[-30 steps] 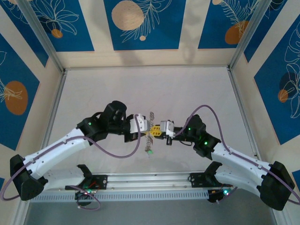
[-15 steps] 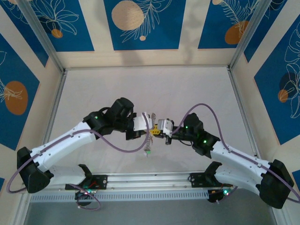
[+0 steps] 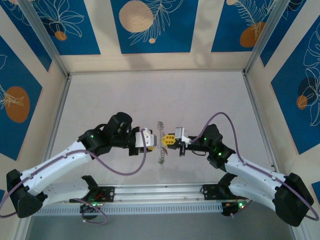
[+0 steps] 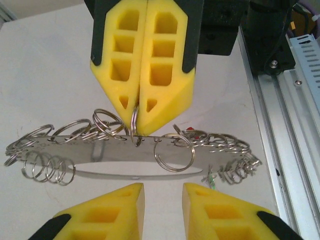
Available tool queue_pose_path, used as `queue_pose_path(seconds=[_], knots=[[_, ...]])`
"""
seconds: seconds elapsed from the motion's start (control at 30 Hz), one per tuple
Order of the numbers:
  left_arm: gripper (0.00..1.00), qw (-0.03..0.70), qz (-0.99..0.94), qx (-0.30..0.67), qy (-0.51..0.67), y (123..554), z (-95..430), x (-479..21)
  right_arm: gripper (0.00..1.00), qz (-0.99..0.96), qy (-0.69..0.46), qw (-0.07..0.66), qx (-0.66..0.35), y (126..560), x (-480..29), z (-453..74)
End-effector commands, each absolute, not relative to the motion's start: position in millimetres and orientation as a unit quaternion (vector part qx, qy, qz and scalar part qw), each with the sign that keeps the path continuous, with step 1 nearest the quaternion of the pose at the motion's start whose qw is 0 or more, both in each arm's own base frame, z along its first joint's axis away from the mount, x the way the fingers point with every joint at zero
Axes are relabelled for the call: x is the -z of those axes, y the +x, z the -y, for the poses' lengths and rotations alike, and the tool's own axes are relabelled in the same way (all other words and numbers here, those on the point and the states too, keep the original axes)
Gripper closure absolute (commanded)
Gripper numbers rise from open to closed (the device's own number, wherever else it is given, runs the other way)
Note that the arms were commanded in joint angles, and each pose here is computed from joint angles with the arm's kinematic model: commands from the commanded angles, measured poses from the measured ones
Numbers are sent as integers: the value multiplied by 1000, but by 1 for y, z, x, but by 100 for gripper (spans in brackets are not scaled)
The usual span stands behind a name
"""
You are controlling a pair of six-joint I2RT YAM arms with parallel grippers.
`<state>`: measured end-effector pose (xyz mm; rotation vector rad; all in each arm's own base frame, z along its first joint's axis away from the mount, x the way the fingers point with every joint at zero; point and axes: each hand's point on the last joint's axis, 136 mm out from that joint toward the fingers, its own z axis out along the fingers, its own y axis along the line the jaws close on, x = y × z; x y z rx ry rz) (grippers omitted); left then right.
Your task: Put the keys on the keyring
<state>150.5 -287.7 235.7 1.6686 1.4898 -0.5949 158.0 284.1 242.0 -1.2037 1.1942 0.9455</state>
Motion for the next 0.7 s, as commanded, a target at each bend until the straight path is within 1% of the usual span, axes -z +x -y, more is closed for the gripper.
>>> queue_pose_path(seconds=[0.0, 0.3, 0.5, 0.67], knots=[[74, 434, -567, 254, 653, 150, 298, -250, 100, -442, -512, 596, -434, 142, -276, -281], [74, 456, -540, 291, 645, 143, 307, -271, 100, -418, -526, 592, -444, 131, -277, -280], [74, 438, -517, 333, 655, 128, 312, -273, 100, -417, -524, 594, -445, 132, -278, -281], [80, 439, -525, 325, 653, 134, 315, -270, 100, -414, -523, 596, -446, 133, -280, -281]])
